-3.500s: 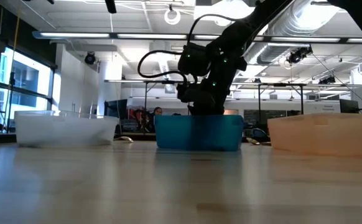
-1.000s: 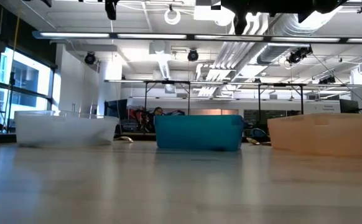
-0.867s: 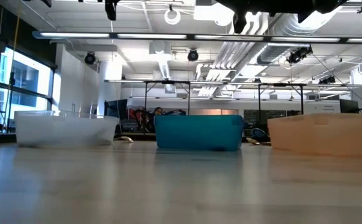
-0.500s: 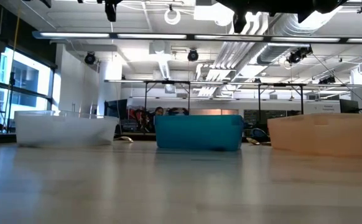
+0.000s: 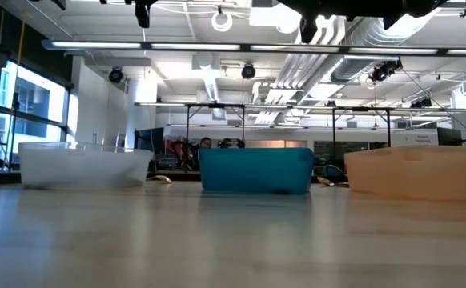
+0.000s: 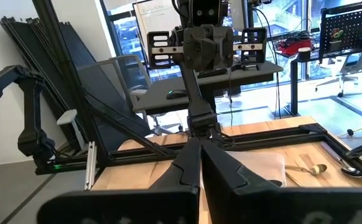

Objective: Sort silverware by color (type)
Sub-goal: Put the purple spoon into the blue bin

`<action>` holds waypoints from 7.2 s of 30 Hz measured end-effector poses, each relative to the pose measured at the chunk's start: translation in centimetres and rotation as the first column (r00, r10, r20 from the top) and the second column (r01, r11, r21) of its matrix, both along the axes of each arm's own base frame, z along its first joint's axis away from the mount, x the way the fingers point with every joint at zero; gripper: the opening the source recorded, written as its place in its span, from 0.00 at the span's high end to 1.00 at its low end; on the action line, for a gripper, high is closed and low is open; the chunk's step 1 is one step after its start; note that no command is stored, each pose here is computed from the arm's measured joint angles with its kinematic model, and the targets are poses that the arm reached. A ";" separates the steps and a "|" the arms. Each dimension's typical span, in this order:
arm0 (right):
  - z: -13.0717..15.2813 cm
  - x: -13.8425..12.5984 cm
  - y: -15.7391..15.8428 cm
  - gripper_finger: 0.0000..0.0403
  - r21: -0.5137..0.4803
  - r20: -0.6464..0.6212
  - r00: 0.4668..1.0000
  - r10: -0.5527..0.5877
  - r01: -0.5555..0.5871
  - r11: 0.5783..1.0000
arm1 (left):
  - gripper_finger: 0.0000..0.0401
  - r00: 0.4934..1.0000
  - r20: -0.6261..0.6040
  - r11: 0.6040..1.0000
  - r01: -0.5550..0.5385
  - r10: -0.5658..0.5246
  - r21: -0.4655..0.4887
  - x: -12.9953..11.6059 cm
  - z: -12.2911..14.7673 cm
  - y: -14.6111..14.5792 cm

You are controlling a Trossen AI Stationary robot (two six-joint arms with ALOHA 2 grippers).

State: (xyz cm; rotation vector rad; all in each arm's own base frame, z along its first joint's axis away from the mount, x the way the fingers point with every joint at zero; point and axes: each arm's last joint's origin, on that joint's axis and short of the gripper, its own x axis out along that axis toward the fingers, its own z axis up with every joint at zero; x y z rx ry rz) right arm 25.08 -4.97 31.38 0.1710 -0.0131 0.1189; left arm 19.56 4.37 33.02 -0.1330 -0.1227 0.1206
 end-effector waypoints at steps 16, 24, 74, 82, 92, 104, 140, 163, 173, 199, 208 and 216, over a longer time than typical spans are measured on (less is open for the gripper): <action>0.0 0.0 0.0 1.00 0.000 0.000 1.000 0.000 0.000 1.000 | 1.00 1.000 0.001 1.000 0.017 -0.017 0.001 0.0 0.0 -0.1; 0.0 0.0 0.0 1.00 0.007 -0.001 1.000 0.000 0.000 1.000 | 1.00 1.000 0.002 1.000 0.017 -0.017 0.000 0.0 0.0 -0.1; -5.6 -2.9 -2.3 1.00 0.481 -0.525 0.340 -0.780 0.875 0.057 | 1.00 1.000 0.009 0.999 0.001 -0.001 -0.054 0.0 0.0 0.0; -6.6 -3.8 -4.5 1.00 0.455 -0.628 0.291 -0.721 0.890 -0.037 | 1.00 1.000 0.012 0.997 -0.005 0.005 -0.072 0.0 0.0 0.0; -11.0 -6.6 -11.2 1.00 0.295 -0.809 0.005 -0.587 0.869 -0.398 | 1.00 1.000 0.009 0.998 -0.027 0.027 -0.057 0.0 0.0 0.1; -15.4 -7.8 -14.7 0.99 0.211 -0.934 -0.012 -0.356 0.785 -0.583 | 1.00 1.000 0.008 0.998 -0.028 0.028 -0.057 0.0 0.0 0.1; -15.9 -11.7 -16.5 0.60 0.173 -0.983 0.035 -0.179 0.493 -0.853 | 1.00 0.999 -0.041 0.995 -0.035 0.032 -0.095 0.0 -0.5 0.1; -18.4 -12.0 -17.2 0.68 0.056 -0.998 0.010 -0.059 0.497 -0.866 | 1.00 0.996 -0.031 0.982 -0.082 0.078 -0.167 0.0 -0.5 0.3; -18.5 -12.3 -16.9 0.94 0.012 -0.998 -0.043 -0.041 0.528 -0.849 | 1.00 0.995 -0.029 0.979 -0.100 0.097 -0.176 0.0 -0.5 0.3; -15.5 -12.2 -16.3 0.93 0.152 -0.975 -0.040 -0.218 0.597 -0.788 | 1.00 0.995 -0.027 0.977 -0.103 0.099 -0.188 0.0 -0.5 0.3; -12.7 -12.5 -15.7 0.93 0.273 -0.941 0.013 -0.338 0.620 -0.736 | 1.00 0.995 -0.025 0.974 -0.101 0.098 -0.203 0.0 -0.5 0.3; -10.3 -12.9 -14.8 0.93 0.358 -0.897 0.039 -0.440 0.648 -0.672 | 1.00 0.995 -0.025 0.974 -0.101 0.098 -0.203 0.0 -0.5 0.3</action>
